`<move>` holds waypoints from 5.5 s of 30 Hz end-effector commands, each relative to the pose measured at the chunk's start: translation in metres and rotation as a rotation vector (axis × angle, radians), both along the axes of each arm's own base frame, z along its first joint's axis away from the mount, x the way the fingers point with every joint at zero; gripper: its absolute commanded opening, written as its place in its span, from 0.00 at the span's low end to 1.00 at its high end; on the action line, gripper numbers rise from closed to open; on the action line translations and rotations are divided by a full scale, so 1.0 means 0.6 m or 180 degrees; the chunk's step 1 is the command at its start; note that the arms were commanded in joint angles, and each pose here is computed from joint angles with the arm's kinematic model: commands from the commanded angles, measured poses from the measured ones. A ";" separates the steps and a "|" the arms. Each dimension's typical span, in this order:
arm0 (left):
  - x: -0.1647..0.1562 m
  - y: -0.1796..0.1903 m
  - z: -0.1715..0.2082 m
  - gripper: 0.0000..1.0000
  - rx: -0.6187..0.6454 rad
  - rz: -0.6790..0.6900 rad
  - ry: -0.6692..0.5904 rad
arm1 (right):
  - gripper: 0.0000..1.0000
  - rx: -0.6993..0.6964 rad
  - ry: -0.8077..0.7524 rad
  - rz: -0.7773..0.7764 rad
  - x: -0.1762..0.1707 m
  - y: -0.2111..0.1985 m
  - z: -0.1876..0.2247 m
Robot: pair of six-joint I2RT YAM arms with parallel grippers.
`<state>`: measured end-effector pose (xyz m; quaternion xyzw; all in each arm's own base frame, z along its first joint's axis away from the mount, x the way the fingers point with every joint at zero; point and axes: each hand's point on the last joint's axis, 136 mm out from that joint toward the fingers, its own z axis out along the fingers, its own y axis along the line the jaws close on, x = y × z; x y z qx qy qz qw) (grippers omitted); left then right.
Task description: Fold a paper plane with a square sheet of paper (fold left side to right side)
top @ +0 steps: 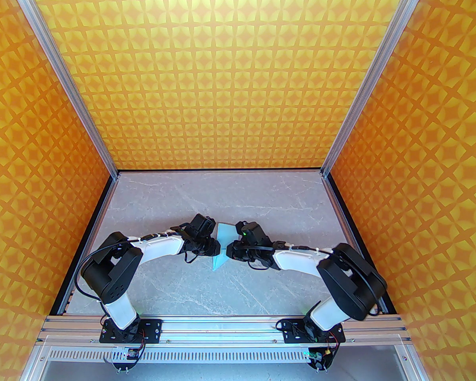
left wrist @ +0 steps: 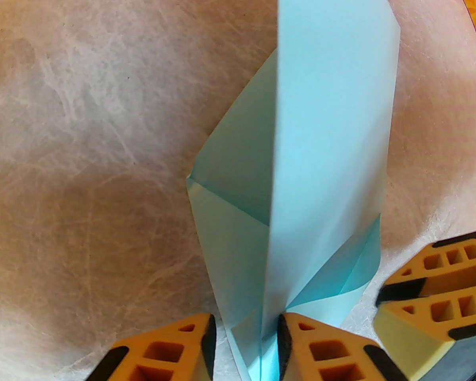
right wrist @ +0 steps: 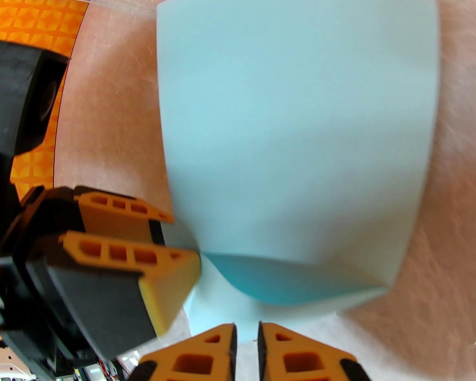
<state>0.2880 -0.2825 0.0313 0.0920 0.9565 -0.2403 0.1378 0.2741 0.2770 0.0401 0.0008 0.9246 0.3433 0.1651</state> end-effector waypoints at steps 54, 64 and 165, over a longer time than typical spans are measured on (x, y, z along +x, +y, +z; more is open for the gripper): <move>0.019 0.009 0.023 0.28 -0.0240 0.0173 0.0031 | 0.07 -0.0191 0.0195 0.0047 0.020 0.023 -0.046; 0.001 -0.015 0.044 0.16 -0.0563 0.0108 0.0018 | 0.08 -0.0212 0.0223 0.0034 0.021 0.023 -0.050; -0.019 -0.015 -0.073 0.13 -0.0005 0.0173 0.0477 | 0.47 -0.0181 -0.0027 -0.0195 0.072 -0.054 0.009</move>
